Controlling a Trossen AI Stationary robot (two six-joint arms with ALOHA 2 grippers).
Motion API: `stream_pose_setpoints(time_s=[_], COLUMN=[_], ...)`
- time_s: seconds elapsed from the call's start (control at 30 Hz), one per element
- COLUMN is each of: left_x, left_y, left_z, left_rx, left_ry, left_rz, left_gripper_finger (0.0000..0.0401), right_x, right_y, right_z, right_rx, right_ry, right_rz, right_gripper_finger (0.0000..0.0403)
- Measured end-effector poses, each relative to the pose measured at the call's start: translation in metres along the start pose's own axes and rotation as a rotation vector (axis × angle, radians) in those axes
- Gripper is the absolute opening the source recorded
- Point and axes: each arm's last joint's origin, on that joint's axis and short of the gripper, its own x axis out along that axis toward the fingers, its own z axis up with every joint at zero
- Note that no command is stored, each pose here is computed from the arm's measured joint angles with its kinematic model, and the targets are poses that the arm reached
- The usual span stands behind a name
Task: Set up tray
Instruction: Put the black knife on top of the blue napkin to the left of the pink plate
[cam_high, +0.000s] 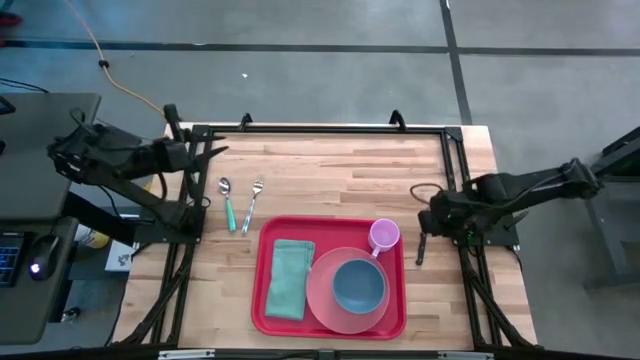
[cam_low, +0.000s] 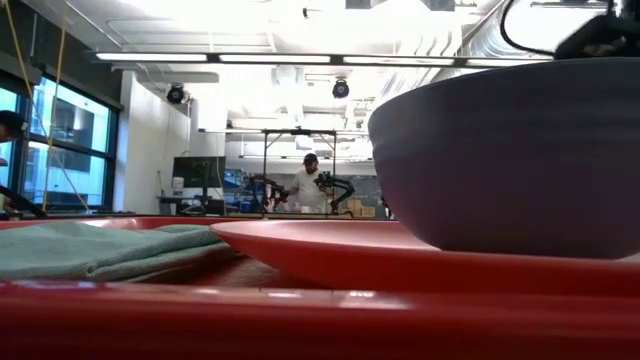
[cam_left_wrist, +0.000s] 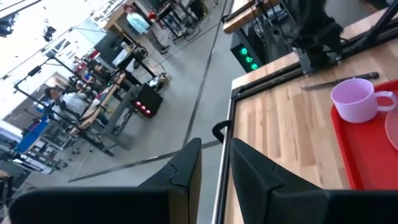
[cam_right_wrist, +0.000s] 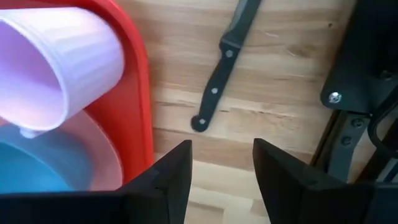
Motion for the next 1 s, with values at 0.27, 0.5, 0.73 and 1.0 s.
stream_pose_setpoints(time_s=[0.27, 0.5, 0.73, 1.0], left_x=[-0.010, -0.010, -0.010, -0.010], left_y=[0.008, 0.008, 0.006, 0.006], left_z=[-0.005, -0.006, -0.006, -0.006], left_rx=[-0.013, 0.021, 0.023, 0.024], left_ry=[-0.022, -0.016, -0.034, -0.034], left_rz=[0.011, 0.005, -0.035, -0.035], left_gripper_finger=[0.0117, 0.0117, 0.0117, 0.0117], right_x=[0.016, 0.064, 0.081, 0.088], right_y=[0.010, 0.013, 0.000, 0.000], right_z=[-0.009, -0.009, -0.008, -0.003], right_rx=[0.012, 0.007, 0.019, 0.036], right_ry=[-0.056, 0.006, 0.024, 0.018], right_rz=[-0.039, -0.005, -0.084, -0.046], right_gripper_finger=[0.0149, 0.0149, 0.0149, 0.0151])
